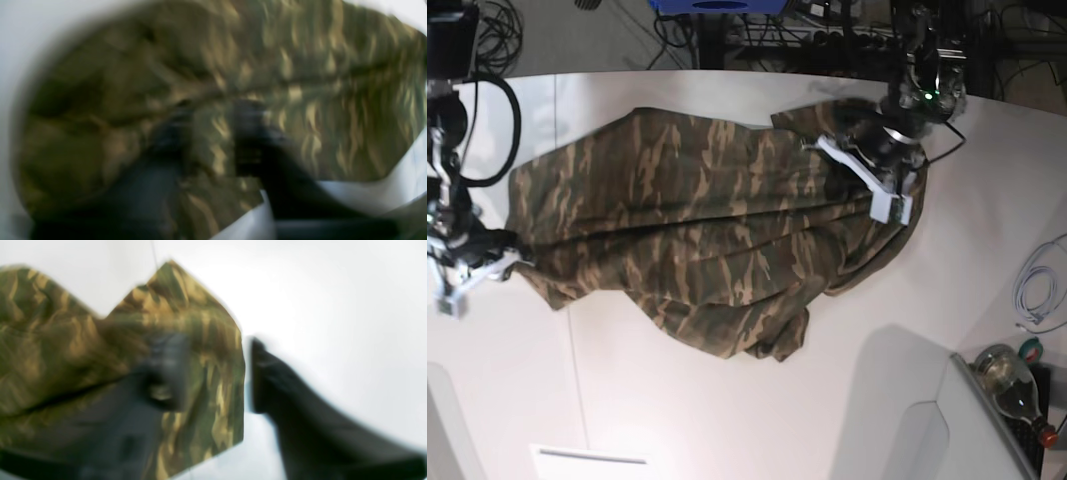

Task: Layout the t-shirt on the table in an organized manner, then fold the t-shirt properly
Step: 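Pull the grasped shirt edges apart with both grippers to stretch it, then release the shirt and move both grippers inward to regrasp, then grasp the shirt edge with the right gripper and another with the left, then move the left gripper along the shirt and grasp a new edge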

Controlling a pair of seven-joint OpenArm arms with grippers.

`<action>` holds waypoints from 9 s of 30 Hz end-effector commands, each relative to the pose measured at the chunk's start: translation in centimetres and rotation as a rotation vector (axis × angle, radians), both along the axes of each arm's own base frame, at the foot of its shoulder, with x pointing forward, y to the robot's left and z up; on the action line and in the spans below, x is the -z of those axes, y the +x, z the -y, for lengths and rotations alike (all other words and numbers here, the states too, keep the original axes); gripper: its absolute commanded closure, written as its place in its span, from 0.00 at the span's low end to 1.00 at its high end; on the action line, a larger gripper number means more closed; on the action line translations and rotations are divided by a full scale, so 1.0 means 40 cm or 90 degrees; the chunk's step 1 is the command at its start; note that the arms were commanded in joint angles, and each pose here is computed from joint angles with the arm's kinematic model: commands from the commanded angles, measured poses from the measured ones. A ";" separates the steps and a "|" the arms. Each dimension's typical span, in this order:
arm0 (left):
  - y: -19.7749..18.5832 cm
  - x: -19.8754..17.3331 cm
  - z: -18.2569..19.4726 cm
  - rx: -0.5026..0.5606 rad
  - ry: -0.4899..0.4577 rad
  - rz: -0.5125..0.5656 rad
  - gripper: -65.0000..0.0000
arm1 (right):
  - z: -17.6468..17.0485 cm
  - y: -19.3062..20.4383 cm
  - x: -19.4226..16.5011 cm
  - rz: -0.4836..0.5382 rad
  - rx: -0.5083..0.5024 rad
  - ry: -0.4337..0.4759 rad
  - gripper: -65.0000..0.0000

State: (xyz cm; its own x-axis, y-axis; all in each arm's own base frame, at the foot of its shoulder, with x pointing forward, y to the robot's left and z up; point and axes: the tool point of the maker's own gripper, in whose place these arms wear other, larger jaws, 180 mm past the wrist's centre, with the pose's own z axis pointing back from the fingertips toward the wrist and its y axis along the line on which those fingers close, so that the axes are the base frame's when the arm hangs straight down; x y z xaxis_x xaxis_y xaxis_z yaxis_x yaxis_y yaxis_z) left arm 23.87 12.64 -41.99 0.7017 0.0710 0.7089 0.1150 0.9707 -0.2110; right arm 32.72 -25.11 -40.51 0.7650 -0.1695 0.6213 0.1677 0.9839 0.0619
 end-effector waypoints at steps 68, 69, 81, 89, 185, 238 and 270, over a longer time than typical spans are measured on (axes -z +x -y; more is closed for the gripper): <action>0.236 0.025 -0.299 -0.054 0.357 0.024 1.00 | -0.222 0.135 0.092 0.046 -0.005 0.187 0.21; 0.249 0.012 -0.303 -0.060 0.351 0.031 1.00 | -0.224 0.146 0.083 0.053 -0.002 0.191 0.21; 0.114 0.071 0.052 0.030 0.166 -0.030 1.00 | -0.219 0.293 0.035 0.060 0.020 0.241 0.21; 0.063 0.195 -0.080 0.034 0.316 -0.069 1.00 | -0.282 0.305 0.109 0.015 0.031 0.290 0.23; -0.052 0.074 0.169 0.247 0.521 0.087 0.98 | -0.181 -0.148 0.073 -0.007 0.015 0.136 1.00; 0.458 0.030 -0.210 -0.126 0.123 -0.068 0.95 | -0.268 -0.166 0.047 -0.039 -0.082 0.116 1.00; 0.145 0.028 -0.336 -0.231 -0.088 0.116 0.38 | -0.262 -0.169 0.048 -0.042 -0.093 0.108 1.00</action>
